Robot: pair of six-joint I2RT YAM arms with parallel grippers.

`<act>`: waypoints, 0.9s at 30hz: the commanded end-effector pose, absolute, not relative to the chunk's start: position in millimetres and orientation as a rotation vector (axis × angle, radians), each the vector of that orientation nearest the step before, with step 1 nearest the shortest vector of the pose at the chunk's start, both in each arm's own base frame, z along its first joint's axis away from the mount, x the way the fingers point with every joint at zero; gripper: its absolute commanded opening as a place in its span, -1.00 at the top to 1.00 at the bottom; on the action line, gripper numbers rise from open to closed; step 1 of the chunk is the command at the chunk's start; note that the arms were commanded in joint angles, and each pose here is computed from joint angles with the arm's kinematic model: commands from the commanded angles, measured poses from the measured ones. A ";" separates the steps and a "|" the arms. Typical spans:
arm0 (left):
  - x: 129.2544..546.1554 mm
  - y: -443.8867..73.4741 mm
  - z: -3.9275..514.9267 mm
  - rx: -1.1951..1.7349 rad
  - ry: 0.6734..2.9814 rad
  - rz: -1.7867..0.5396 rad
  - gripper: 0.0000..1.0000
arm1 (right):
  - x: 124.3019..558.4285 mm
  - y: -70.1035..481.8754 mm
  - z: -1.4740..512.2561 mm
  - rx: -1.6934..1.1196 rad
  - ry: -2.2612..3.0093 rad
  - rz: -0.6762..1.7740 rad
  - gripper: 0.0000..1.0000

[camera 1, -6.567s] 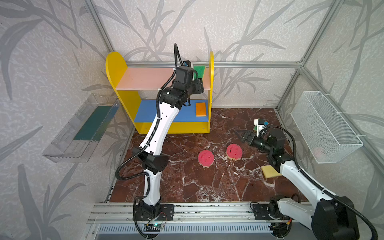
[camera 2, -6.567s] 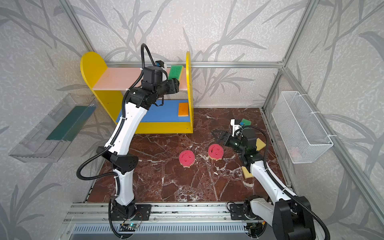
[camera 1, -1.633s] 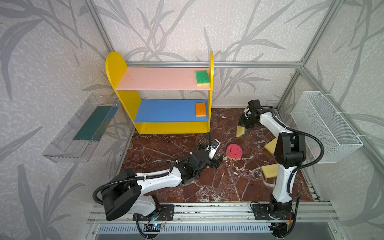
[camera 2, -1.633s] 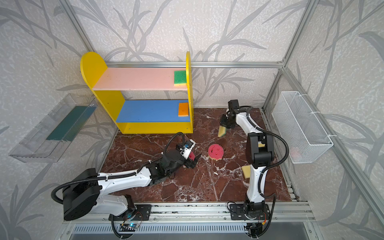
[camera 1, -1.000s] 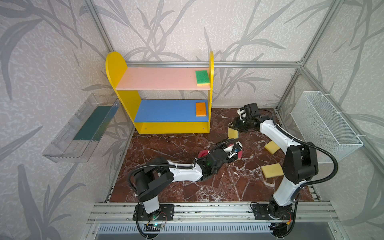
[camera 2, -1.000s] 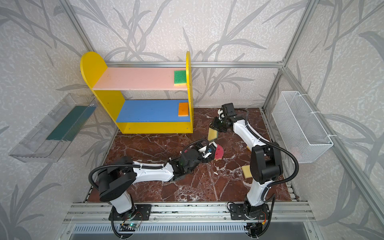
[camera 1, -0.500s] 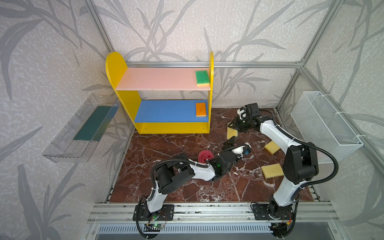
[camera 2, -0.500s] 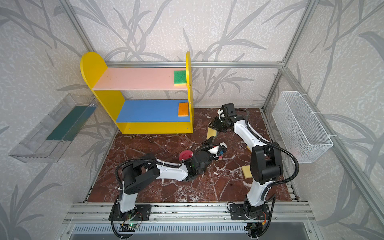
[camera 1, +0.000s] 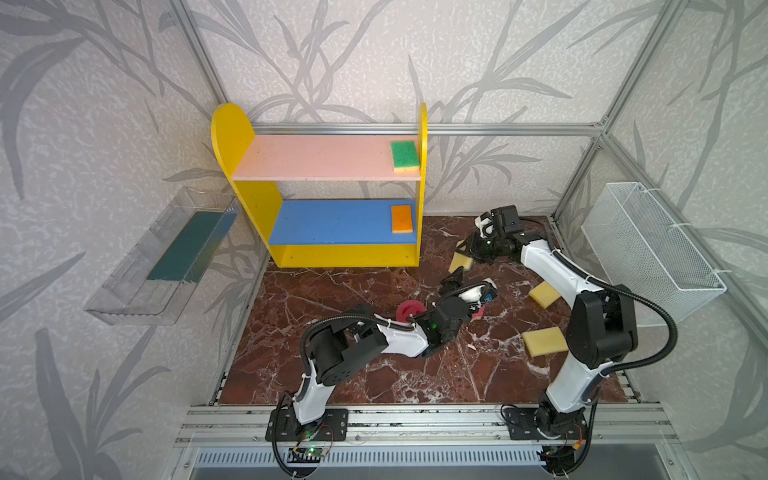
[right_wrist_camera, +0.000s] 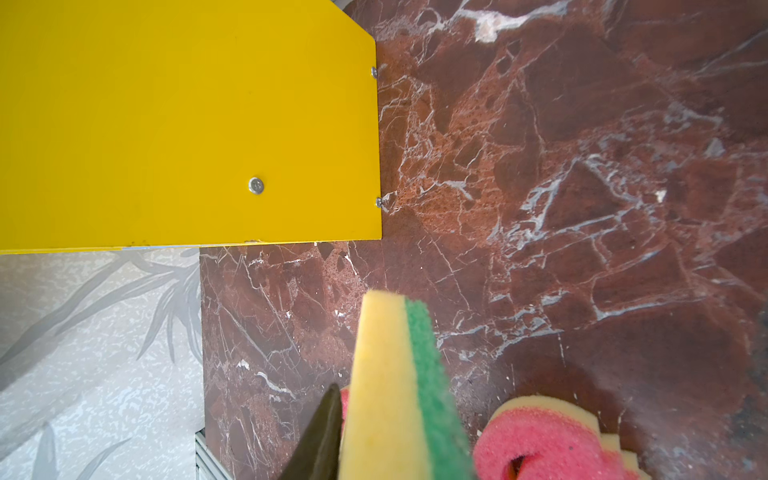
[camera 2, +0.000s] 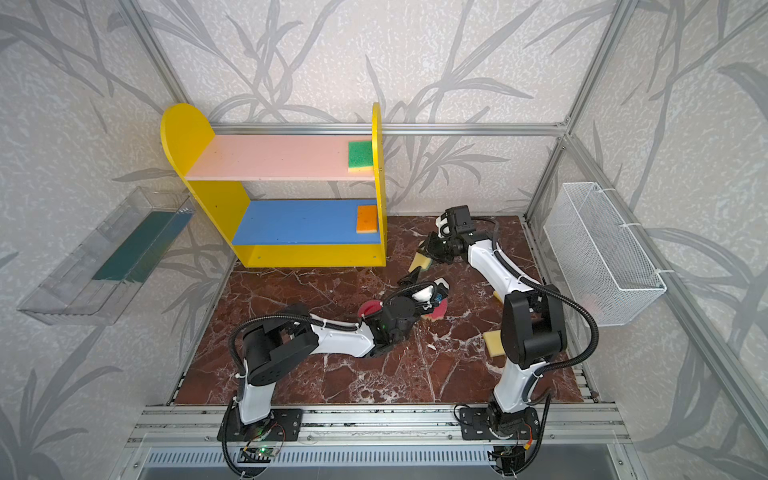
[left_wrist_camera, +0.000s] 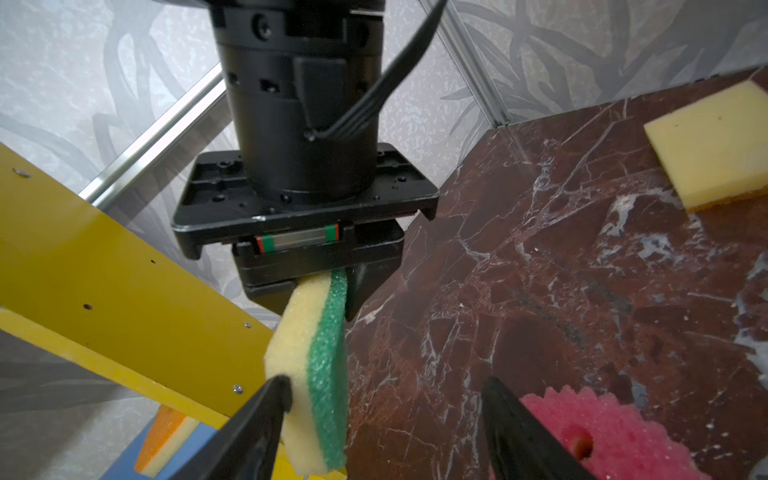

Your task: Place and organize the cleaning sponges onto the shelf

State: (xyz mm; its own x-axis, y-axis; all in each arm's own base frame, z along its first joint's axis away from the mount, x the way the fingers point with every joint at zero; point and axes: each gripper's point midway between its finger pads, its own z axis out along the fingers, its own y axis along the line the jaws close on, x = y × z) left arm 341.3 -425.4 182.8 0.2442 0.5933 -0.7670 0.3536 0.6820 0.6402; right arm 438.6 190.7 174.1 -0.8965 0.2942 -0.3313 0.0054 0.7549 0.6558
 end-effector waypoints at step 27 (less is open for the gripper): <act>348.4 -424.0 195.7 0.865 1.386 0.212 0.69 | 432.0 190.7 183.7 0.191 2.533 0.977 0.40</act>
